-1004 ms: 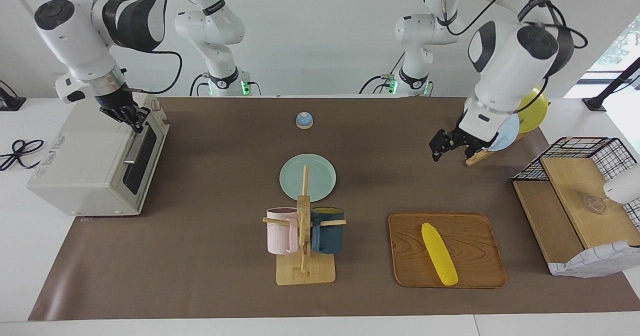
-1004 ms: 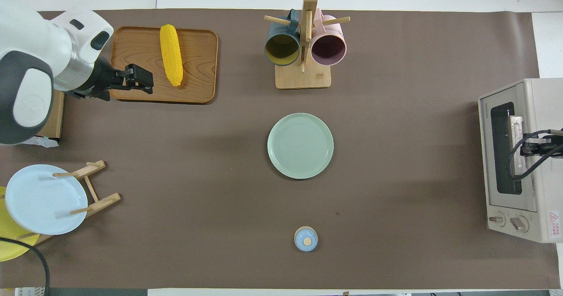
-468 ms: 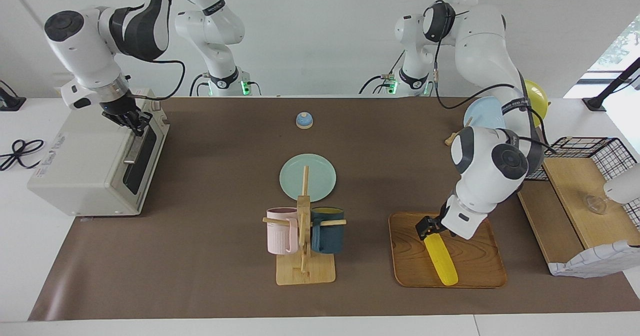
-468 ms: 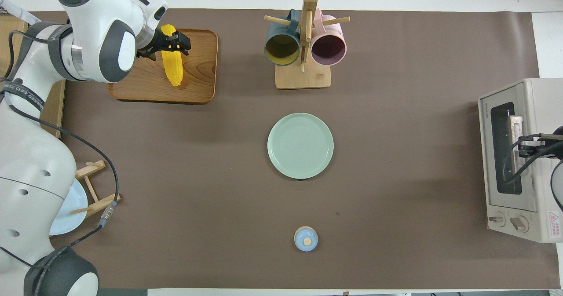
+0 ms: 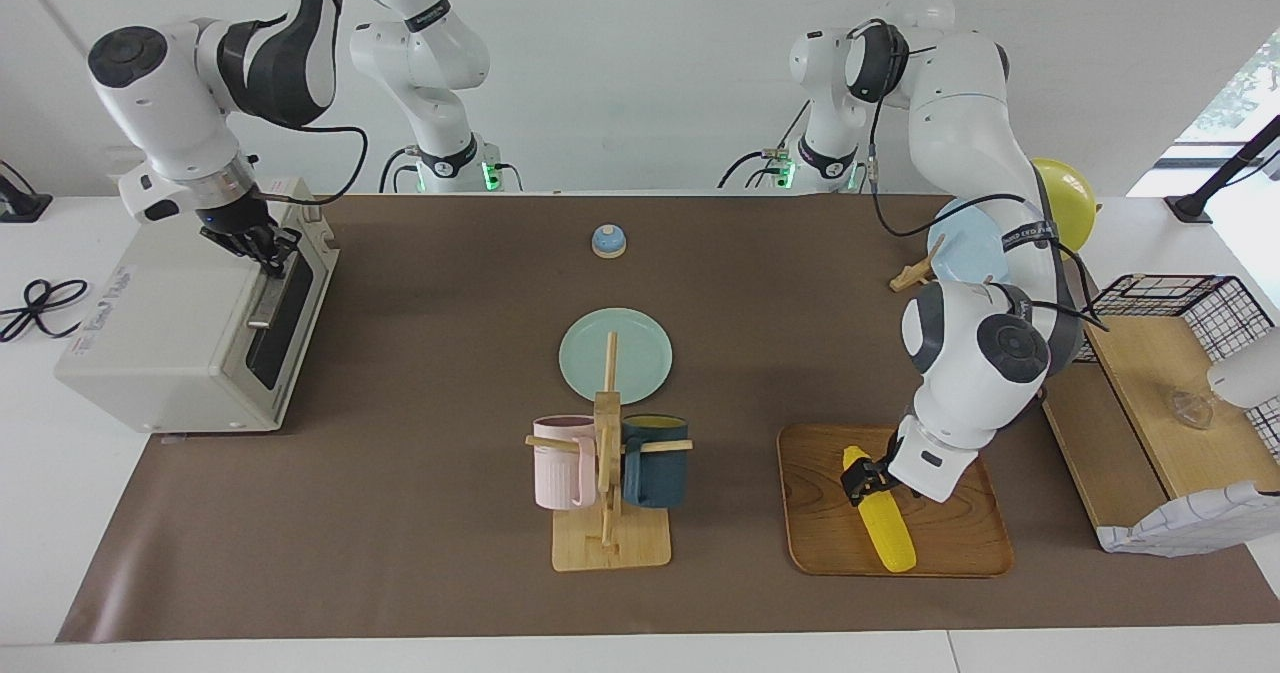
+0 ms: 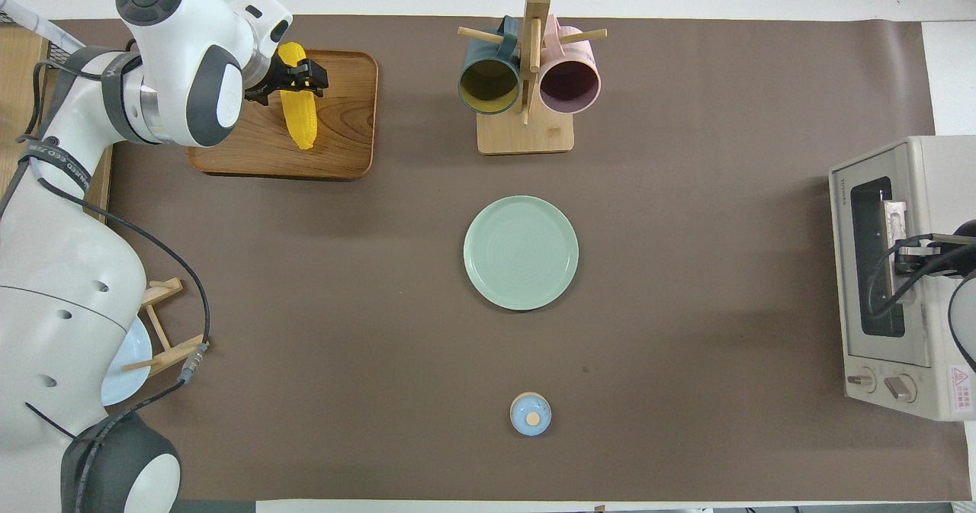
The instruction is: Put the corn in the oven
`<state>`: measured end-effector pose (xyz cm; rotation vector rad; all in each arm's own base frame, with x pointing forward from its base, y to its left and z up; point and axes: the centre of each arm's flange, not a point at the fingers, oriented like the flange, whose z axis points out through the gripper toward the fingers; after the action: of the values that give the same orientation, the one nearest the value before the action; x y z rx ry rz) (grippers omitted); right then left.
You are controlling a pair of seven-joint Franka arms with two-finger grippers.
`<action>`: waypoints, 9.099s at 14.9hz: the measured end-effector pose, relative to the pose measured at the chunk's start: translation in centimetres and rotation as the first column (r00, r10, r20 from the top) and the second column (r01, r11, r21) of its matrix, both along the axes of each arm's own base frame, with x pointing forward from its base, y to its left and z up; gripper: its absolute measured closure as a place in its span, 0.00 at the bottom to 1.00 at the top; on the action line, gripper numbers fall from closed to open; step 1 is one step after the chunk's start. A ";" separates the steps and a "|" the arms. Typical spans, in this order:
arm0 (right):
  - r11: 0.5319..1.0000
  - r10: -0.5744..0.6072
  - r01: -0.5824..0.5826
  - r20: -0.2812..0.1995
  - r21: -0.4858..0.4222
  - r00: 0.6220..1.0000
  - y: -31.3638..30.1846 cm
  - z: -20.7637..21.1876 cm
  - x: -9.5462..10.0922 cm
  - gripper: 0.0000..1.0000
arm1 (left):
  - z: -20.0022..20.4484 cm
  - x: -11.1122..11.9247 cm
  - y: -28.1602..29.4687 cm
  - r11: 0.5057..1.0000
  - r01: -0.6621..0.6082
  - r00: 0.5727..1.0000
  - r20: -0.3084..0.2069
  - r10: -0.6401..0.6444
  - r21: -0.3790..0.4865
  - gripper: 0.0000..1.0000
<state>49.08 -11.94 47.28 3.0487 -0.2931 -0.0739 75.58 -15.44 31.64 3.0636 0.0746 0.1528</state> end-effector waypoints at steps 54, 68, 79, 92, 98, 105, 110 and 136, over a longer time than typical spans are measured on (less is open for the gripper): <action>0.995 -0.030 0.014 0.156 0.102 0.987 23.3 -14.6 7.9 0.71 | 1.6 -27.8 -32.1 0.988 -0.052 0.999 -0.014 0.051 -0.148 0.41; 0.993 0.049 -0.061 0.112 0.105 0.992 32.6 -9.0 8.1 0.01 | 17.3 -20.0 -13.4 0.987 -0.151 0.988 -0.036 0.149 -0.058 0.00; 0.991 -0.010 -0.006 0.120 0.130 0.993 55.7 -15.4 4.5 0.00 | 27.2 -22.2 1.5 0.999 -0.004 0.994 -0.108 0.010 0.049 0.00; 0.992 0.075 -0.083 0.086 0.090 0.993 53.6 -17.6 3.3 0.89 | 32.4 -23.4 2.2 0.994 0.094 0.986 -0.141 -0.086 0.055 0.00; 0.973 0.229 -0.228 0.006 -0.038 0.973 49.6 -13.0 6.3 0.97 | 30.8 -23.1 2.4 0.988 0.147 0.974 -0.181 -0.135 0.056 0.00; 0.988 0.022 -0.040 -0.117 -0.150 0.993 29.8 -6.7 11.5 0.97 | 30.8 -22.9 3.0 0.987 0.154 0.973 -0.180 -0.142 0.054 0.00; 0.986 0.041 -0.071 -0.199 -0.149 0.979 17.4 -7.2 10.4 0.97 | 30.7 -23.1 2.8 0.986 0.159 0.971 -0.188 -0.146 0.055 0.00; 0.989 0.138 -0.145 -0.144 -0.036 0.980 13.3 -7.9 8.3 0.61 | 31.0 -22.5 3.4 0.988 0.143 0.981 -0.144 -0.134 0.052 0.00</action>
<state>57.39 1.31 39.39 2.9885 -0.0670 -0.2687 53.05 -12.06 62.62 3.1235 -0.1384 -0.0693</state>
